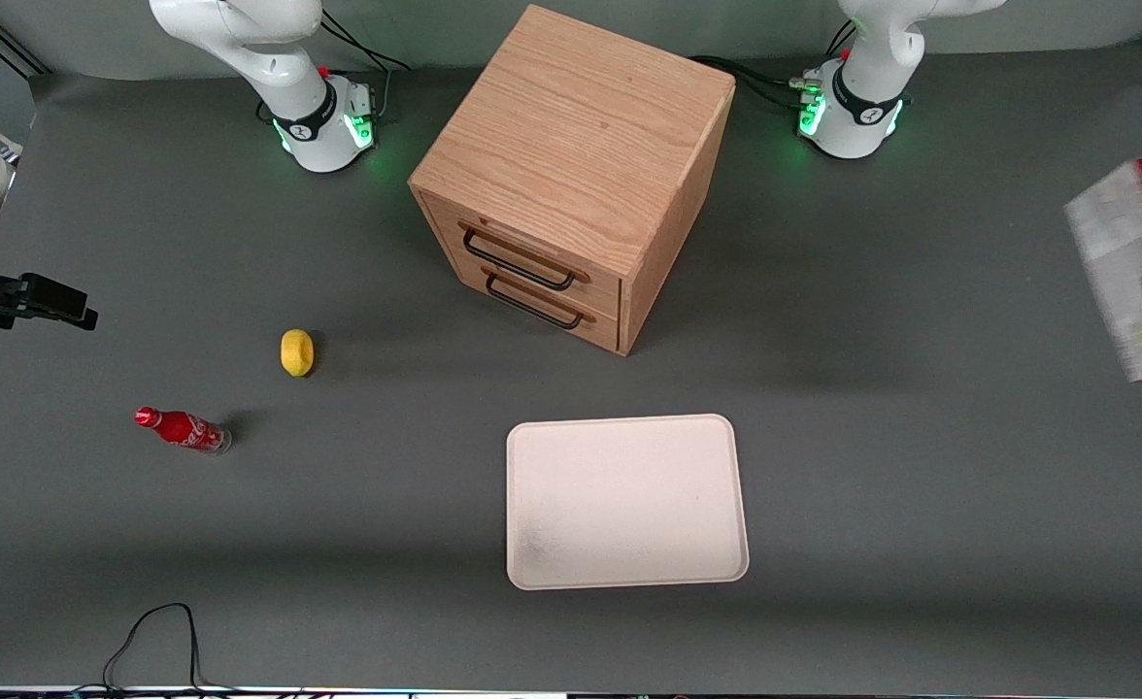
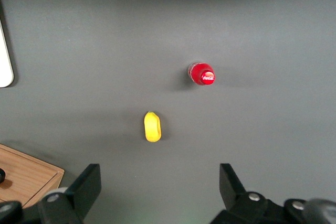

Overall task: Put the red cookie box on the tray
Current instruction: 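Lift the cookie box upright and carry it toward the white tray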

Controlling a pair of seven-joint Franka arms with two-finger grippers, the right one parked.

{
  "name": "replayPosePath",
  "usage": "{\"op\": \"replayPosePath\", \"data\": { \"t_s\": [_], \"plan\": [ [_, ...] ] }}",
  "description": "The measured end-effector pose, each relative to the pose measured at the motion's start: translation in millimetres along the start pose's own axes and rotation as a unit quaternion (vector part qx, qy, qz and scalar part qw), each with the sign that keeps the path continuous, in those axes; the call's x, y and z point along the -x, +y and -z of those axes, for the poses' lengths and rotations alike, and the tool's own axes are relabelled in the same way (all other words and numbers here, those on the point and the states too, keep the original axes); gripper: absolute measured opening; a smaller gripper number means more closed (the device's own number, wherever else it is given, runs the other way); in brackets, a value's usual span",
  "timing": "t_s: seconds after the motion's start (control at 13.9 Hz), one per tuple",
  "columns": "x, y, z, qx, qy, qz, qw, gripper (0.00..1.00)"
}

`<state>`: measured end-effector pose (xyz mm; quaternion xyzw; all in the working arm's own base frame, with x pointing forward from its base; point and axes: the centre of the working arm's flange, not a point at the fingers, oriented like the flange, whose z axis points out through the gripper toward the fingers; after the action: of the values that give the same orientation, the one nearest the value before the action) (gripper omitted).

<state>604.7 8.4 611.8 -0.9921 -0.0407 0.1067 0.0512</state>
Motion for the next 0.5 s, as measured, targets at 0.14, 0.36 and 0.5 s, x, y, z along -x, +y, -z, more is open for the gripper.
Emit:
{"op": "replayPosePath", "data": {
  "t_s": [0.14,0.36,0.5],
  "plan": [
    [-5.9,77.5,-11.3,-0.001,-0.005,0.024,0.9997,0.09],
    [-13.8,182.6,-35.0,0.007,0.004,0.049,0.9988,0.09],
    [-21.5,229.8,-54.6,0.024,0.009,0.048,0.9985,0.09]
  ]
}}
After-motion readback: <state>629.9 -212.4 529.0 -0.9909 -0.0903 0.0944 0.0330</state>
